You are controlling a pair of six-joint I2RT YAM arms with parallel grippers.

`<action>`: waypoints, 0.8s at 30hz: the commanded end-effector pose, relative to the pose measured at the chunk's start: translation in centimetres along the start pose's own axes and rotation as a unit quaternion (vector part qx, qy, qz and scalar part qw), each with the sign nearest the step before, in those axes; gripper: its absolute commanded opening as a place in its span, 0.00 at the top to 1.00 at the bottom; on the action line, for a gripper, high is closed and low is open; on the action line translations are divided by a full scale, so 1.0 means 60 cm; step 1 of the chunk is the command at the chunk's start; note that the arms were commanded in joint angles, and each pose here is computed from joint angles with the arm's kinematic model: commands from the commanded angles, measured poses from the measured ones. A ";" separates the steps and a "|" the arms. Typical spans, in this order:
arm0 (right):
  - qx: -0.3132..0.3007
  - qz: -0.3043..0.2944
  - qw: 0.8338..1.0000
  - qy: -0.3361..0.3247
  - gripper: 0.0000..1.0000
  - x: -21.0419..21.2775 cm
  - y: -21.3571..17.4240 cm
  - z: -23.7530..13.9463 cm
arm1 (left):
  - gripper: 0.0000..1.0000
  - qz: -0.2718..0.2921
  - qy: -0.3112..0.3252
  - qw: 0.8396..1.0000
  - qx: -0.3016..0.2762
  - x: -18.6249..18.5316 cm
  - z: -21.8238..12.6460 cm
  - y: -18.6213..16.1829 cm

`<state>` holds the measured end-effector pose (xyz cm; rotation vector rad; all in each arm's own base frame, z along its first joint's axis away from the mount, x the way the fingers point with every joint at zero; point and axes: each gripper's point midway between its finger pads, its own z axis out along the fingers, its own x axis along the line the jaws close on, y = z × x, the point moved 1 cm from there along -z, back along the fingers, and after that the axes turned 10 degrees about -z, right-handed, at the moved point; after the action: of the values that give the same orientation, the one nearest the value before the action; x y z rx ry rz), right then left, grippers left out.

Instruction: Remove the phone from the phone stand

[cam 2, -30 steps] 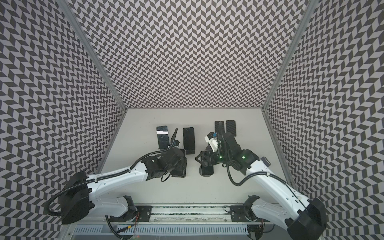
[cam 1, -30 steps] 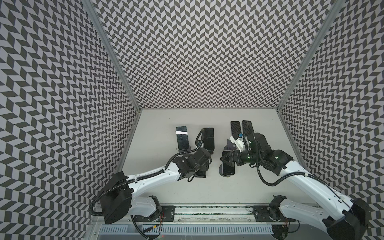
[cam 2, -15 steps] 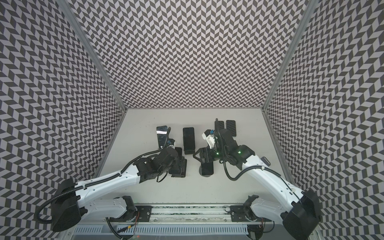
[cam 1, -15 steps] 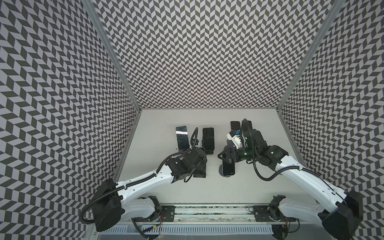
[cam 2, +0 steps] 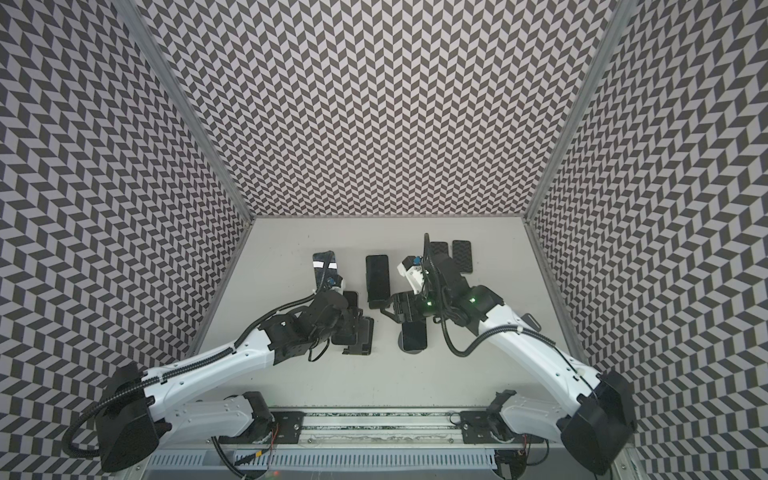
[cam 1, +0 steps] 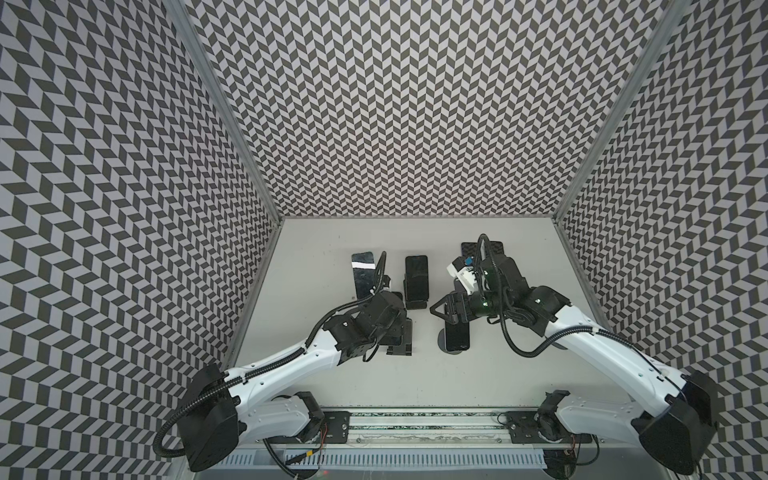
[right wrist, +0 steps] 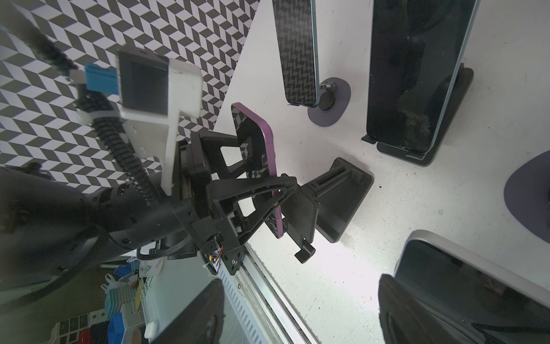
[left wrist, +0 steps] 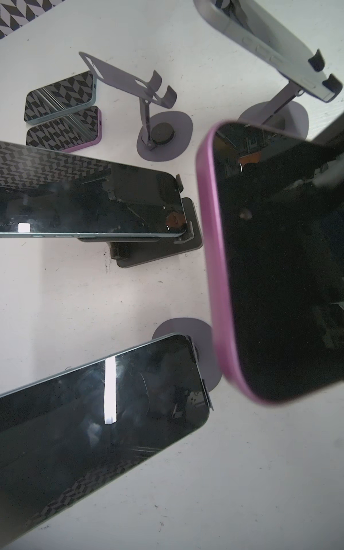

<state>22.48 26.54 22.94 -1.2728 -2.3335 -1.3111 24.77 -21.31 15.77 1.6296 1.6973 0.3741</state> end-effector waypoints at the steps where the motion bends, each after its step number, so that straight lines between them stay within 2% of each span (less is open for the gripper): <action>1: -0.028 -0.026 0.999 0.011 0.22 0.020 0.030 -0.007 | 0.31 -0.014 -0.019 0.999 -0.030 -0.012 -0.014 0.029; 24: -0.013 -0.048 0.999 0.020 0.22 0.041 0.060 0.000 | 0.32 -0.025 -0.022 0.999 -0.036 -0.002 -0.025 0.062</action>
<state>23.46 28.32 25.38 -1.1874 -2.3753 -1.3550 25.71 -20.23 16.36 1.6062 1.7098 0.3853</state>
